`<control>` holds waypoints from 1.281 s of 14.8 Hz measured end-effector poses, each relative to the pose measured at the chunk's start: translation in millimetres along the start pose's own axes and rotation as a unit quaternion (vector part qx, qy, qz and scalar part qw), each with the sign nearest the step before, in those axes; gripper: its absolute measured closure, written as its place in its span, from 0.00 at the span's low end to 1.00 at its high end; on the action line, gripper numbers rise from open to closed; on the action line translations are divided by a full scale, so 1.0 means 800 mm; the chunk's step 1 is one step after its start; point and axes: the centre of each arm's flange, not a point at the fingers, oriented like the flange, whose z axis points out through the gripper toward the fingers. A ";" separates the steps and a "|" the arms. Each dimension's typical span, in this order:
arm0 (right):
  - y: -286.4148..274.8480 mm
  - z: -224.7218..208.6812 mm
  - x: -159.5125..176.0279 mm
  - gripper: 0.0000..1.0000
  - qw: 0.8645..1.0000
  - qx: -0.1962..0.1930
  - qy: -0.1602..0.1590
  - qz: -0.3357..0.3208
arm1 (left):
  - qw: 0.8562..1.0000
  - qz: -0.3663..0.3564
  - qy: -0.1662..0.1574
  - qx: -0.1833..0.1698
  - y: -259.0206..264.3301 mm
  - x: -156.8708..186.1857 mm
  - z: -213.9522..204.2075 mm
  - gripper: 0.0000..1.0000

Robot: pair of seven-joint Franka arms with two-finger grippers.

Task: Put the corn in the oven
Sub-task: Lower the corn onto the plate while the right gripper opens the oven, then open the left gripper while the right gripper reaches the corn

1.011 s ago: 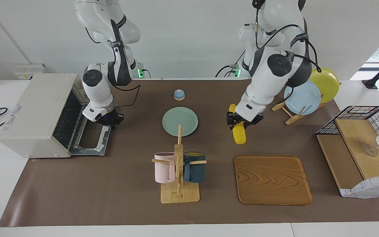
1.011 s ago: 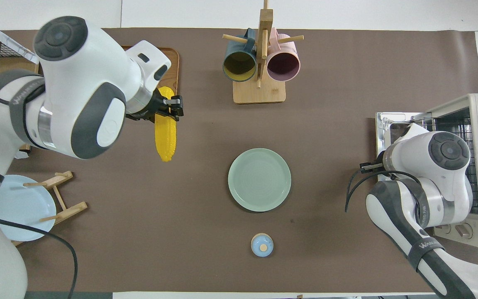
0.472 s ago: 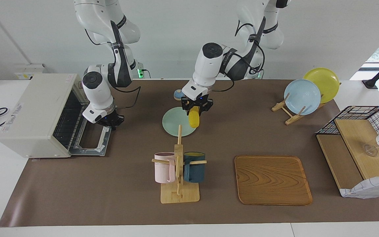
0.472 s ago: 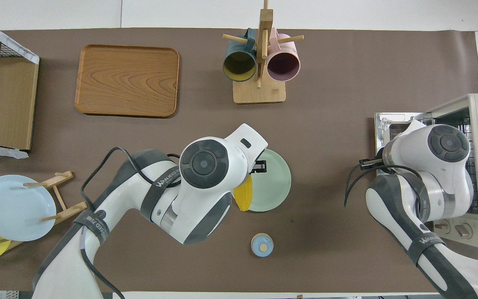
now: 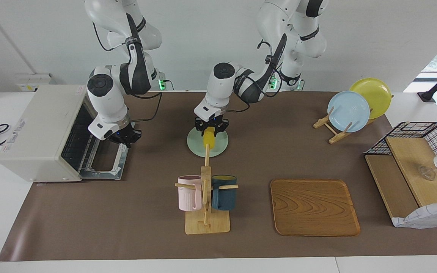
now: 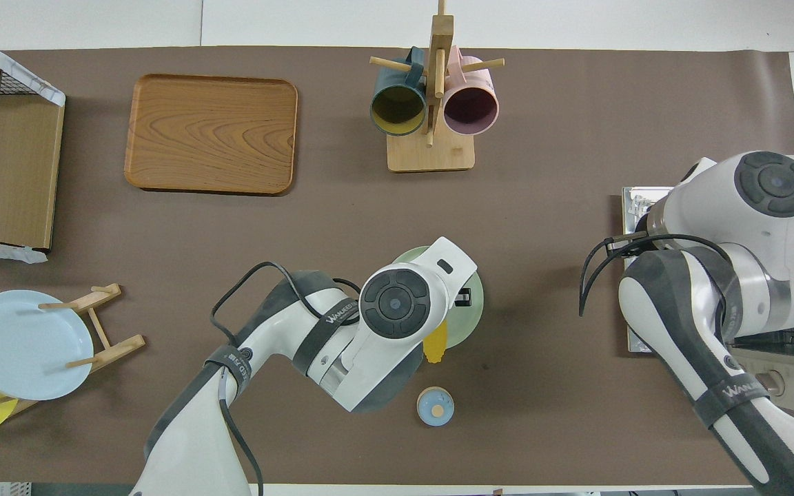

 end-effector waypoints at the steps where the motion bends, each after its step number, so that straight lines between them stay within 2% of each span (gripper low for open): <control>1: 0.000 -0.004 0.000 0.94 1.000 0.004 -0.005 0.007 | 1.000 0.001 0.000 0.000 0.001 -0.001 0.002 0.46; 2: 0.000 -0.007 0.001 0.94 1.000 0.007 -0.008 0.015 | 1.000 0.001 0.000 0.000 0.001 -0.001 0.002 0.46; 4: 0.000 -0.007 0.000 0.84 0.999 0.008 -0.011 0.031 | 1.000 0.001 0.000 0.000 0.001 -0.001 0.002 0.46; 5: 0.000 -0.007 0.000 0.83 0.999 0.008 -0.012 0.042 | 1.000 0.001 0.000 0.000 0.001 -0.001 0.002 0.40; 7: -0.002 -0.007 0.000 0.81 0.998 0.007 -0.013 0.055 | 1.000 -0.001 0.001 0.000 -0.001 0.001 0.001 0.21; 8: -0.003 -0.007 0.000 0.86 0.998 0.007 -0.013 0.057 | 1.000 -0.003 0.002 0.001 -0.003 0.004 -0.001 0.08; 9: -0.004 -0.007 0.000 0.86 0.998 0.007 -0.013 0.058 | 1.000 -0.007 0.004 0.001 -0.008 0.010 -0.006 0.00; 11: -0.007 -0.007 0.000 0.88 0.998 0.007 -0.013 0.057 | 1.000 -0.020 0.004 0.007 -0.031 0.035 -0.037 0.00; 16: -0.016 -0.008 0.000 0.88 0.999 0.006 -0.012 0.050 | 0.998 -0.056 -0.003 0.026 -0.167 0.125 -0.204 0.00; 19: -0.087 -0.016 0.000 0.93 0.999 0.007 0.002 0.031 | 0.998 -0.051 -0.001 0.031 -0.262 0.162 -0.269 0.00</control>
